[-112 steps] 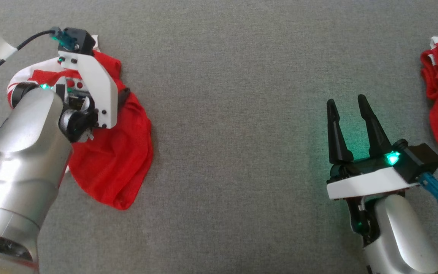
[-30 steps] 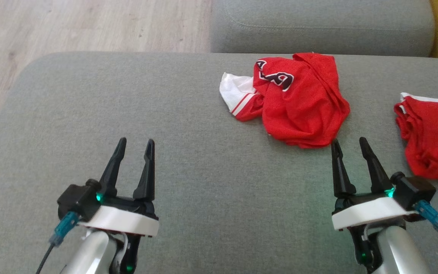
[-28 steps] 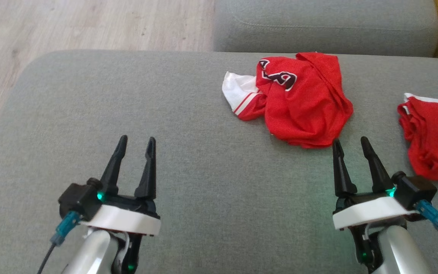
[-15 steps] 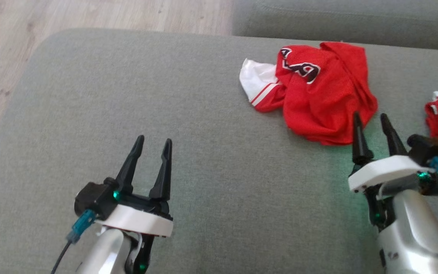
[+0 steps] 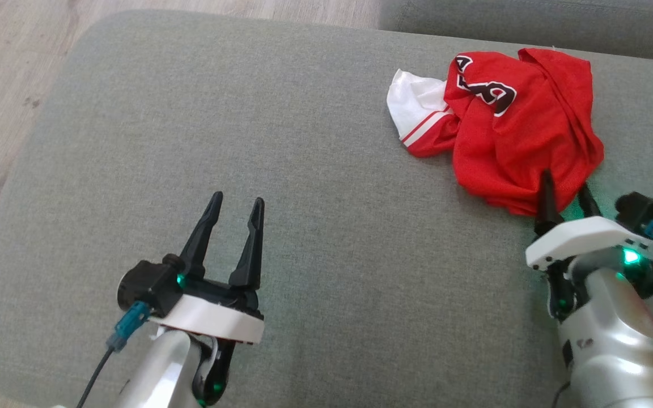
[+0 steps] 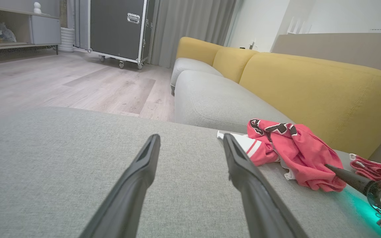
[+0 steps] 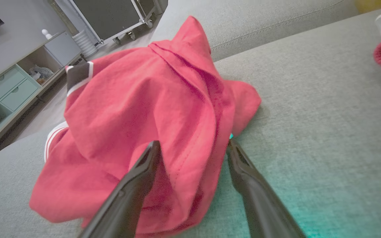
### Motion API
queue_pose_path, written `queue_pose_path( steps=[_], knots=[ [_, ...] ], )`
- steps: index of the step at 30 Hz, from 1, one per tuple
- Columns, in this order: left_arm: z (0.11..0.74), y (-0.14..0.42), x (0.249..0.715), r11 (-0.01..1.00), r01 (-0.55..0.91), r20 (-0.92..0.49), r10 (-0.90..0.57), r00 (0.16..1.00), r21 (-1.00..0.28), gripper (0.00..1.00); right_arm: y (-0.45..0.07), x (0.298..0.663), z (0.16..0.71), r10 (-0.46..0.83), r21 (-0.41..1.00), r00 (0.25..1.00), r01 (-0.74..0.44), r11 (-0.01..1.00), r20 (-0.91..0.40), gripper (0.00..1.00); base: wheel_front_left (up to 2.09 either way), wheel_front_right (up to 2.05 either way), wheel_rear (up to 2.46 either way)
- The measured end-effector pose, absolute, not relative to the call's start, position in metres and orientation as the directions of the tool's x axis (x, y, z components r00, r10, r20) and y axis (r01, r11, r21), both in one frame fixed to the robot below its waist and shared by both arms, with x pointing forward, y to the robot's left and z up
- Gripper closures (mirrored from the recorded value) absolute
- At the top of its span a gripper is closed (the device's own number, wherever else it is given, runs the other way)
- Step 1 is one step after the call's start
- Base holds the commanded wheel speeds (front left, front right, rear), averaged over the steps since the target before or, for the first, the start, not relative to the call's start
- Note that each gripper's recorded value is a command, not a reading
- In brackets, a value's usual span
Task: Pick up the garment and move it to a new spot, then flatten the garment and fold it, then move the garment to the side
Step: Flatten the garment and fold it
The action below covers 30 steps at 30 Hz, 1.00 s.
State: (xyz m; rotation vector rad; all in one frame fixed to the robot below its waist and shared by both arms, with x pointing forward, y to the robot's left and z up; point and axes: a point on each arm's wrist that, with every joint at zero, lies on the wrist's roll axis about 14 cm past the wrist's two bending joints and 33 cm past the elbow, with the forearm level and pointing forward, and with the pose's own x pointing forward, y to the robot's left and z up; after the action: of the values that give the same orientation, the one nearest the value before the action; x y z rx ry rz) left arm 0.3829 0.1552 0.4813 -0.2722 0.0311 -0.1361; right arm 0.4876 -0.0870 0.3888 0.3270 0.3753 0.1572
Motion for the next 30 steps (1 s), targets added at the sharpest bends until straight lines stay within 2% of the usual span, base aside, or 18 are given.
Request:
queue_pose_path(
  steps=[1, 2, 3, 4, 9, 14, 19, 24, 30],
  knots=[
    [0.481, 0.155, 0.383, 0.955, 0.132, -0.013, -0.140, 0.990, -0.267, 0.00, -0.084, 0.488, 0.388, 0.215, 0.341, 0.916, -0.094, 0.935, -0.338, 0.28, 0.00, 0.00, 0.00],
    [0.480, 0.155, 0.383, 0.954, 0.134, -0.014, -0.143, 0.990, -0.268, 0.00, -0.082, 0.488, 0.387, 0.222, 0.341, 0.913, -0.099, 0.935, -0.342, 0.28, 0.00, 0.00, 0.00],
    [0.480, 0.155, 0.383, 0.954, 0.133, -0.015, -0.142, 0.990, -0.269, 0.00, -0.079, 0.489, 0.387, 0.226, 0.344, 0.912, -0.102, 0.933, -0.342, 0.94, 0.00, 0.00, 0.00],
    [0.480, 0.155, 0.383, 0.954, 0.130, -0.015, -0.140, 0.990, -0.271, 0.00, -0.078, 0.489, 0.387, 0.231, 0.345, 0.910, -0.105, 0.933, -0.345, 1.00, 0.00, 0.00, 0.00],
    [0.486, 0.156, 0.384, 0.957, 0.131, 0.004, -0.134, 0.991, -0.260, 0.00, -0.074, 0.496, 0.411, 0.245, 0.332, 0.929, -0.147, 0.932, -0.276, 1.00, 0.00, 0.00, 0.00],
    [0.502, 0.164, 0.381, 0.958, 0.108, 0.053, -0.098, 0.994, -0.266, 0.00, -0.070, 0.510, 0.487, 0.256, 0.321, 0.965, -0.228, 0.919, -0.049, 1.00, 0.00, 0.00, 0.00],
    [0.506, 0.161, 0.364, 0.952, 0.104, 0.069, -0.088, 0.994, -0.287, 0.00, -0.068, 0.499, 0.536, 0.271, 0.274, 0.958, -0.287, 0.918, 0.094, 1.00, 0.00, 0.00, 0.00],
    [0.511, 0.166, 0.345, 0.950, 0.087, 0.091, -0.062, 0.994, -0.298, 0.00, -0.026, 0.492, 0.596, 0.400, 0.180, 0.901, -0.427, 0.886, 0.170, 1.00, 0.00, 0.00, 0.00],
    [0.516, 0.182, 0.332, 0.951, 0.040, 0.108, -0.007, 0.994, -0.308, 0.00, 0.061, 0.488, 0.675, 0.601, 0.074, 0.761, -0.633, 0.771, 0.245, 1.00, 0.00, 0.00, 0.00]
  ],
)
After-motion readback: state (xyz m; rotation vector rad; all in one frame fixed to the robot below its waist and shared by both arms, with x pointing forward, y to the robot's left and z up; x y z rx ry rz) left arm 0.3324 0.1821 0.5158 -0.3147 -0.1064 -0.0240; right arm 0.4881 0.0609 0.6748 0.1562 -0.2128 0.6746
